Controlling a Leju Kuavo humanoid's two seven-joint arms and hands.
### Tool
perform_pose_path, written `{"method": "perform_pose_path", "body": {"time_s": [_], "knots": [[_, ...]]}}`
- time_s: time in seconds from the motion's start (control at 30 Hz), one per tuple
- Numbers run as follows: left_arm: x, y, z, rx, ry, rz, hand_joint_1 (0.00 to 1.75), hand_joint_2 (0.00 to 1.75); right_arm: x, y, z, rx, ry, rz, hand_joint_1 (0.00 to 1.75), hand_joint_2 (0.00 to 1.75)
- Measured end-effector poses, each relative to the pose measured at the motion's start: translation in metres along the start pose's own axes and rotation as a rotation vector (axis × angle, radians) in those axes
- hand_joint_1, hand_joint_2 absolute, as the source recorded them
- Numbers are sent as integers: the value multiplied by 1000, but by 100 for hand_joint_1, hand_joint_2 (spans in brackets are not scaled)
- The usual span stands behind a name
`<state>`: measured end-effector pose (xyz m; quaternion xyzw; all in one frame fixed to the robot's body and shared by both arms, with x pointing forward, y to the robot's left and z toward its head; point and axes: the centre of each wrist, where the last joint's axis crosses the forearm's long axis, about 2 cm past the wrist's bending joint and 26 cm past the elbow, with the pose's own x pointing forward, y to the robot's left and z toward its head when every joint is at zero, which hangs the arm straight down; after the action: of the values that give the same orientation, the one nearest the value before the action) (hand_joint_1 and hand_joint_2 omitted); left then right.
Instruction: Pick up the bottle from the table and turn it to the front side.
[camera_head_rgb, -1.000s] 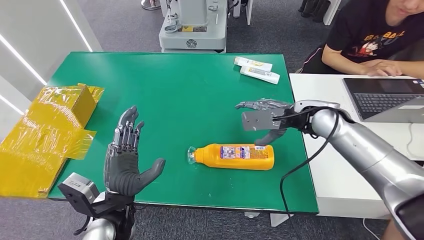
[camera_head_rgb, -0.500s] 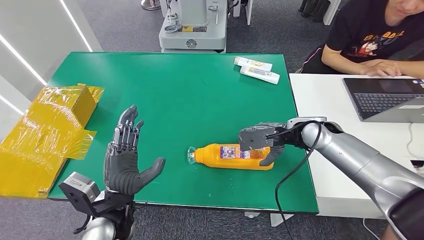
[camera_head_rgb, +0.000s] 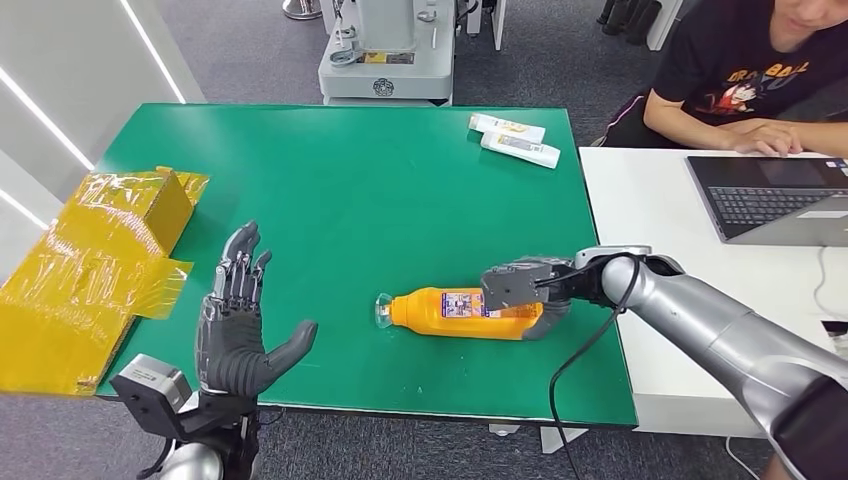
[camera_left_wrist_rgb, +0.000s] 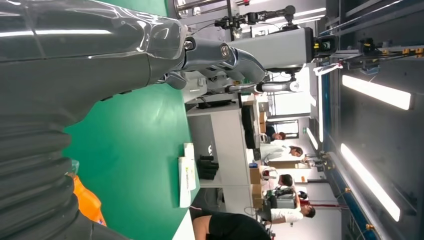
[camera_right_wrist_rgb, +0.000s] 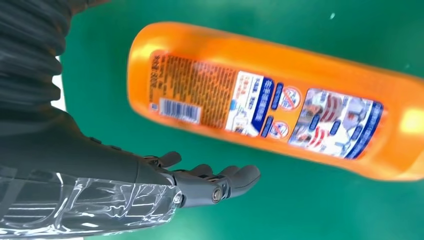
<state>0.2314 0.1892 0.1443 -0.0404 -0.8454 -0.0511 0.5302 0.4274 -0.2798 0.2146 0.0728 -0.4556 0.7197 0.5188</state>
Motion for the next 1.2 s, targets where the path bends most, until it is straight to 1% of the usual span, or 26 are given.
{"method": "perform_pose_path", "body": {"time_s": [0.27, 0.47, 0.63, 1.03, 1.07, 1.17, 1.2], "knots": [[-2, 0, 5, 5, 14, -1, 0, 175, -4, 14, -10, 13, -20, -31, 0, 175], [-3, 1, 11, 17, 37, -13, 0, 175, -10, 24, -16, -41, 28, 24, 0, 175], [-5, 2, 18, 22, 57, -19, 0, 175, -17, 36, -21, -50, 37, 28, 0, 175], [-7, 5, 23, 36, 72, -25, 0, 175, -19, 46, -26, -46, 43, 18, 0, 175], [-7, 6, 23, 39, 73, -27, 0, 175, -19, 46, -27, -47, 43, 20, 11, 175], [-8, 7, 25, 48, 77, -29, 0, 175, -18, 48, -30, -52, 43, 26, 142, 175], [-7, 7, 26, 50, 79, -29, 0, 175, -18, 49, -31, -55, 42, 28, 174, 175]]}}
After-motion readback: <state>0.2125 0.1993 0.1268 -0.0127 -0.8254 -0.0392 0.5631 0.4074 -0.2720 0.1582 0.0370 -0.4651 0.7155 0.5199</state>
